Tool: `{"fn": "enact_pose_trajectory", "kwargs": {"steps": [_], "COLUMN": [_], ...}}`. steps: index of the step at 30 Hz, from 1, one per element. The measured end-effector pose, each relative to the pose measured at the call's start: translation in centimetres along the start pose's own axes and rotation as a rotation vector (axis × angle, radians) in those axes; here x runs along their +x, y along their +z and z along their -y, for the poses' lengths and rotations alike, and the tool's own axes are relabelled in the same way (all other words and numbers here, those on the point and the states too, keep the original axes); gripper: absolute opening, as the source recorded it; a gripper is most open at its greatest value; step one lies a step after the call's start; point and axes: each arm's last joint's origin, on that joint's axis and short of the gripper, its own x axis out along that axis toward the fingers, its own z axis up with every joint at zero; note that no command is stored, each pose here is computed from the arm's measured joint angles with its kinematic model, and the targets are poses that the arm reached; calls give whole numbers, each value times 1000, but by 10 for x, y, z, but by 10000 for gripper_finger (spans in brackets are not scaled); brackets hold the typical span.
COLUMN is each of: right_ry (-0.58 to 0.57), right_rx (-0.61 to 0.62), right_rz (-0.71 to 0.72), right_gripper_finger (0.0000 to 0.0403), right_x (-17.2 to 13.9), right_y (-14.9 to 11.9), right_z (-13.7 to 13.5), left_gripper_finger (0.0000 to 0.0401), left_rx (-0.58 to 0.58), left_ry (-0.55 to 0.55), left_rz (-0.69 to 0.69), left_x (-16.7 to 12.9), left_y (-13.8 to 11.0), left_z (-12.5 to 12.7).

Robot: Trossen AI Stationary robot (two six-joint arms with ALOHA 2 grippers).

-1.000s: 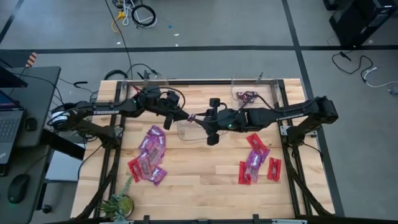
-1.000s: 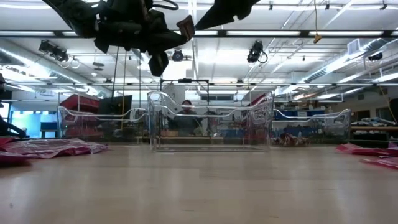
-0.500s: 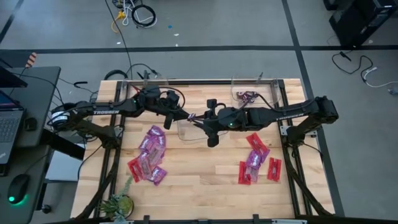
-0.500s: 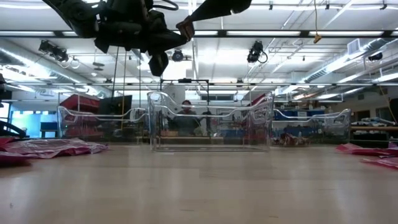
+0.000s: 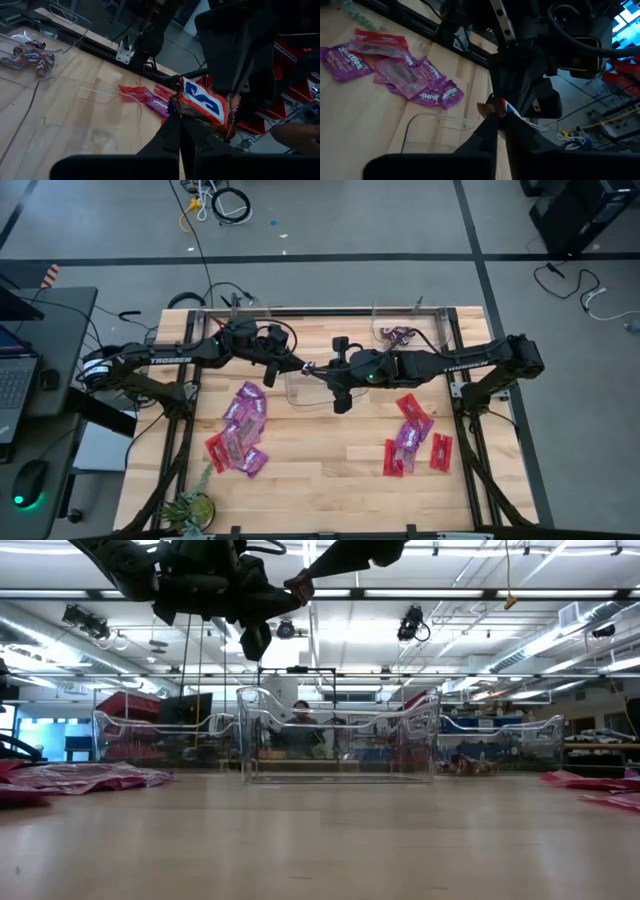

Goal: Sort candy
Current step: Put the brown chocolate bar into the top right transparent bin

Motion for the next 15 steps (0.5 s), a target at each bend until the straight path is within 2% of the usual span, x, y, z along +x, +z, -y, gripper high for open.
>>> {"fn": "enact_pose_trajectory", "kwargs": {"steps": [3,15], "right_ry": [-3,-84], "right_rx": [-7,-6], "right_rz": [-2,-41], "right_gripper_finger": [4,0], "right_x": [0,-1], "right_y": [0,-1], "right_z": [0,3], "left_gripper_finger": [3,41], "left_rx": [7,76], "left_ry": [-4,5], "left_rz": [10,39], "left_x": [0,0], "left_y": [1,4], "left_z": [0,1]}}
